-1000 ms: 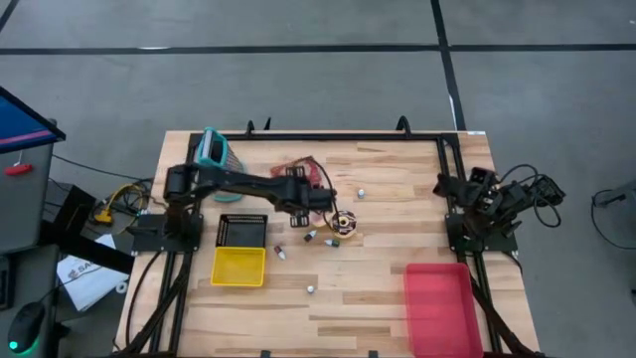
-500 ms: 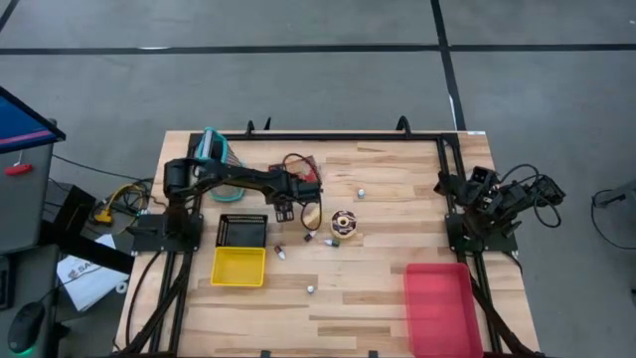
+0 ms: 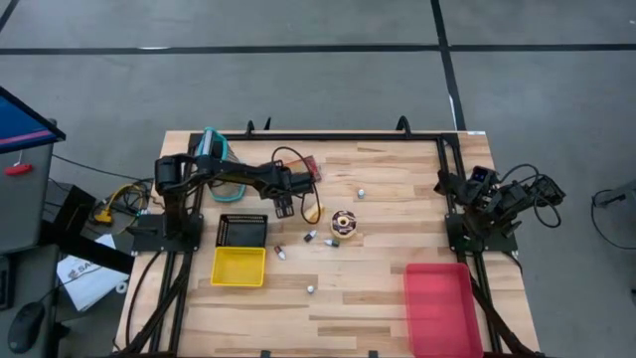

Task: Pick & Place Food Item
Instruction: Put the red popcorn bag into the pink bin

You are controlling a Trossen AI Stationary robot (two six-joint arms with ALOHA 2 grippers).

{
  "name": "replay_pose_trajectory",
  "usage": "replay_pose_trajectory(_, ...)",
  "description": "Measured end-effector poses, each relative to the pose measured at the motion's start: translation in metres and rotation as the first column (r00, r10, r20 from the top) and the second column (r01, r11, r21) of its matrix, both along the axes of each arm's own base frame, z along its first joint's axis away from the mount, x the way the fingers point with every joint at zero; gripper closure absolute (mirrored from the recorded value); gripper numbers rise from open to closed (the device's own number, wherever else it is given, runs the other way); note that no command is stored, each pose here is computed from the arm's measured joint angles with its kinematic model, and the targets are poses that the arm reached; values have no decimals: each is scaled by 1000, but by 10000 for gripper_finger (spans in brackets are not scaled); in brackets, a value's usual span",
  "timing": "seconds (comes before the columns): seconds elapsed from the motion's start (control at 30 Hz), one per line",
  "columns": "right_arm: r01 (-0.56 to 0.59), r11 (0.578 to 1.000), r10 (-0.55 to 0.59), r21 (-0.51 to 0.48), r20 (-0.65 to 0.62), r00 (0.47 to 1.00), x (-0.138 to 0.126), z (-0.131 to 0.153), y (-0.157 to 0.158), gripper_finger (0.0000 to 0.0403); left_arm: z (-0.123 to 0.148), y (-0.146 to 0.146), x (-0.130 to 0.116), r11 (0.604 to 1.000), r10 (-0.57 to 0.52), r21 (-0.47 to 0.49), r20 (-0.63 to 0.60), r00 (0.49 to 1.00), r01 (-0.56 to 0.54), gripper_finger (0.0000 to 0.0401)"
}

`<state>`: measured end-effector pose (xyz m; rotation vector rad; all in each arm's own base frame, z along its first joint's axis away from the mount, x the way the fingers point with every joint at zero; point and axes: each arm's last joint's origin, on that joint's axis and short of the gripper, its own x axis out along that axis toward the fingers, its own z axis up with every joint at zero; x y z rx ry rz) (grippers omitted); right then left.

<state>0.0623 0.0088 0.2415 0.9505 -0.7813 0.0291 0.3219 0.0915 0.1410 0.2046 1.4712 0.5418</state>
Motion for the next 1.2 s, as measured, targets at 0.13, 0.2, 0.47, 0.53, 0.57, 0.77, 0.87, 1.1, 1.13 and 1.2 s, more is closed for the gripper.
replay_pose_trajectory(0.13, 0, 1000, 0, 0, 0, 1000, 0, 0, 0, 232, -4, 4, -2, 1000, 10, 0, 12, 1000, -10, 191)
replay_pose_trajectory(0.2, 0, 1000, 0, 0, -1, 1000, 0, 0, 0, 232, -5, 7, -3, 1000, 19, 3, 24, 1000, -19, 191)
replay_pose_trajectory(0.47, 6, 1000, -6, 4, -8, 1000, 0, 0, 0, 232, -8, 14, -7, 999, 41, -16, 44, 998, -40, 203)
replay_pose_trajectory(0.53, 6, 1000, -6, 4, -9, 1000, 0, -1, 0, 232, -8, 14, -6, 999, 41, -19, 48, 998, -40, 212)
replay_pose_trajectory(0.57, 6, 1000, -6, 4, -9, 1000, 0, -1, 0, 232, -9, 14, -6, 999, 41, -21, 50, 998, -40, 217)
replay_pose_trajectory(0.77, 6, 1000, -6, 4, -9, 1000, 0, -1, 0, 232, -9, 14, -6, 998, 39, -60, 62, 997, -35, 240)
replay_pose_trajectory(0.87, 6, 1000, -6, 4, -9, 1000, 0, -1, 0, 232, -10, 14, -6, 997, 49, -66, 67, 997, -44, 264)
replay_pose_trajectory(1.1, 1, 1000, 0, 8, -9, 1000, 1, -1, 0, 232, -8, 13, -6, 993, 95, -74, 96, 991, -88, 385)
replay_pose_trajectory(1.13, 0, 1000, 0, 8, -9, 1000, 1, -1, 0, 232, -5, 12, -6, 993, 104, -70, 109, 989, -96, 391)
replay_pose_trajectory(1.2, 0, 1000, 0, 9, -9, 1000, 1, -1, 0, 232, 5, 11, -9, 993, 110, -65, 134, 985, -102, 393)
